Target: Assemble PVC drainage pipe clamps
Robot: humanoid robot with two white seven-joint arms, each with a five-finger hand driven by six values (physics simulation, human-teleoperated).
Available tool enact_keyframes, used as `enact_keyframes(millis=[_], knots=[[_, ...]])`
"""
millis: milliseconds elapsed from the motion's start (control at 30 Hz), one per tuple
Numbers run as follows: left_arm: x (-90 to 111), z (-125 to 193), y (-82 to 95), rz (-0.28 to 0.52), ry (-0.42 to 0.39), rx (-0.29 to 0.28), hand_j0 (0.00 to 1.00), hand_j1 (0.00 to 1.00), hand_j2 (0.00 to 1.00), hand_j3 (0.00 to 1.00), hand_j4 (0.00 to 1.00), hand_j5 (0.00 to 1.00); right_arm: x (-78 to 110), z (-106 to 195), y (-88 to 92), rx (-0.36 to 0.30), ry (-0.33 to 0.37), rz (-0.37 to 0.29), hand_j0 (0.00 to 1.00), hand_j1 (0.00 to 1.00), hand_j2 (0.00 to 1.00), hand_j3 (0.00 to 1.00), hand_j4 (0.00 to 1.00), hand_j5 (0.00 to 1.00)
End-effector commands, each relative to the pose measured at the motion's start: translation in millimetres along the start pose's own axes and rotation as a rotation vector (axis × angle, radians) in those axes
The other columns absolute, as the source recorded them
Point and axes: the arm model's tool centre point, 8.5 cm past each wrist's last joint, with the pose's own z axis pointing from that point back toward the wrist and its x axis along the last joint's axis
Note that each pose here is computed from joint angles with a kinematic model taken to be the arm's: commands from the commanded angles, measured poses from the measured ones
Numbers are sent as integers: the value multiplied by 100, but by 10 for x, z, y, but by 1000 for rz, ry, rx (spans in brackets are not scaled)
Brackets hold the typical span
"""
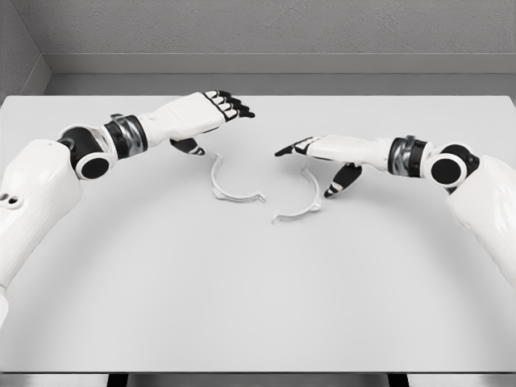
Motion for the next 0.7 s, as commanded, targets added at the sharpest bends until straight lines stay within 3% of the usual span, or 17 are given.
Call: enact_keyframes(millis=[0,100,167,233,267,333,400,600,667], knots=[[3,-5,10,6,-1,7,100,100,100,100,100,100,-7,10,-1,-3,1,-6,100,100,100,100,100,100],[47,-36,-6,4,-13,2,100,100,100,100,100,100,-116,163,-87,-46,33,-22,100,100,100,100,100,100],[34,-22,-4,4,-9,3,100,100,100,100,100,100,-390,534,-123,-82,122,-53,100,100,100,100,100,100],[60,-44,-19,6,-16,1,100,100,100,100,100,100,-709,1093,-222,-163,238,-97,100,100,100,100,100,100],[92,-69,-36,6,-24,-3,100,100,100,100,100,100,-836,1309,-180,-211,280,-141,100,100,100,100,100,100],[170,-137,-71,7,-44,-10,100,100,100,100,100,100,-982,1731,-183,-281,349,-172,100,100,100,100,100,100],[282,-240,-103,9,-72,-19,100,100,100,100,100,100,-1010,1868,-193,-289,367,-173,100,100,100,100,100,100],[726,-636,-144,24,-170,-35,100,100,100,100,100,100,-990,1872,-235,-292,363,-161,100,100,100,100,100,100],[769,-672,-132,26,-179,-30,100,100,100,100,100,100,-1004,1991,-285,-313,376,-160,100,100,100,100,100,100]])
